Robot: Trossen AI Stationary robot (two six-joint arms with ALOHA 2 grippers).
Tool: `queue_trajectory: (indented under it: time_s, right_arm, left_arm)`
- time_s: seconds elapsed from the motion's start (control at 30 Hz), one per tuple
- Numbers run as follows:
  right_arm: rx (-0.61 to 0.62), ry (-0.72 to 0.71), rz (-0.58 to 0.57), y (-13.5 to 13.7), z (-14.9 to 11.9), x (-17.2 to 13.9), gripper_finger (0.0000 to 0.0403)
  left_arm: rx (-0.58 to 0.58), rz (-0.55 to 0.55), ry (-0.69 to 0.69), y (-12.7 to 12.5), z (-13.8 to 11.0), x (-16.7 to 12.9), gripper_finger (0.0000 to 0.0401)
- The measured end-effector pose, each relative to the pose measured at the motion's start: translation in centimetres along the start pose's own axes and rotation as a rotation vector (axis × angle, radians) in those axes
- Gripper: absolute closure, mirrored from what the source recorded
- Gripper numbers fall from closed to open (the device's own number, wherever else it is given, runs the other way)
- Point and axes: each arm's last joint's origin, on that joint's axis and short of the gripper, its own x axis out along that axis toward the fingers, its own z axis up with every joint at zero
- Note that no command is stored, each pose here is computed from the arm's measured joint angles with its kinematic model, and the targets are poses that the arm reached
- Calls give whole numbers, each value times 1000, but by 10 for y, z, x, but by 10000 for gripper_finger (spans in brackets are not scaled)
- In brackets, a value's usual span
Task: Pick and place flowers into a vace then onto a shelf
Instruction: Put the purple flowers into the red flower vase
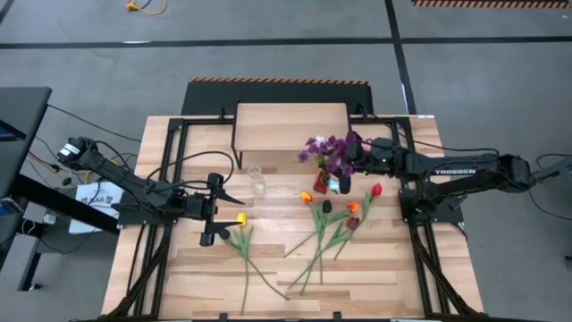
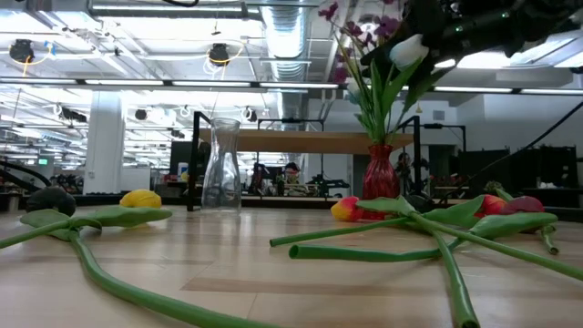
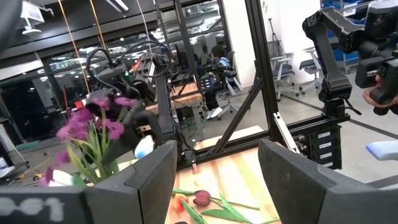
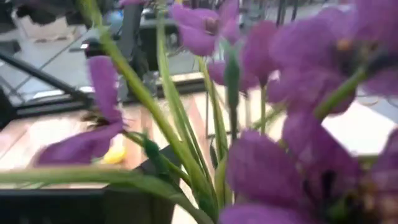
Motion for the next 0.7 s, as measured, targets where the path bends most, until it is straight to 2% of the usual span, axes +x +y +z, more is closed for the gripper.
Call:
queue_trajectory:
  time_s: [0.23, 0.7]
  right_arm:
    - [24, 152, 7, 2, 0, -1, 160]
    - [6, 278, 38, 10, 29, -9, 158]
  left_arm:
    - [0, 0, 0, 0, 0, 0, 181]
    - [-1, -1, 2, 0, 0, 0, 181]
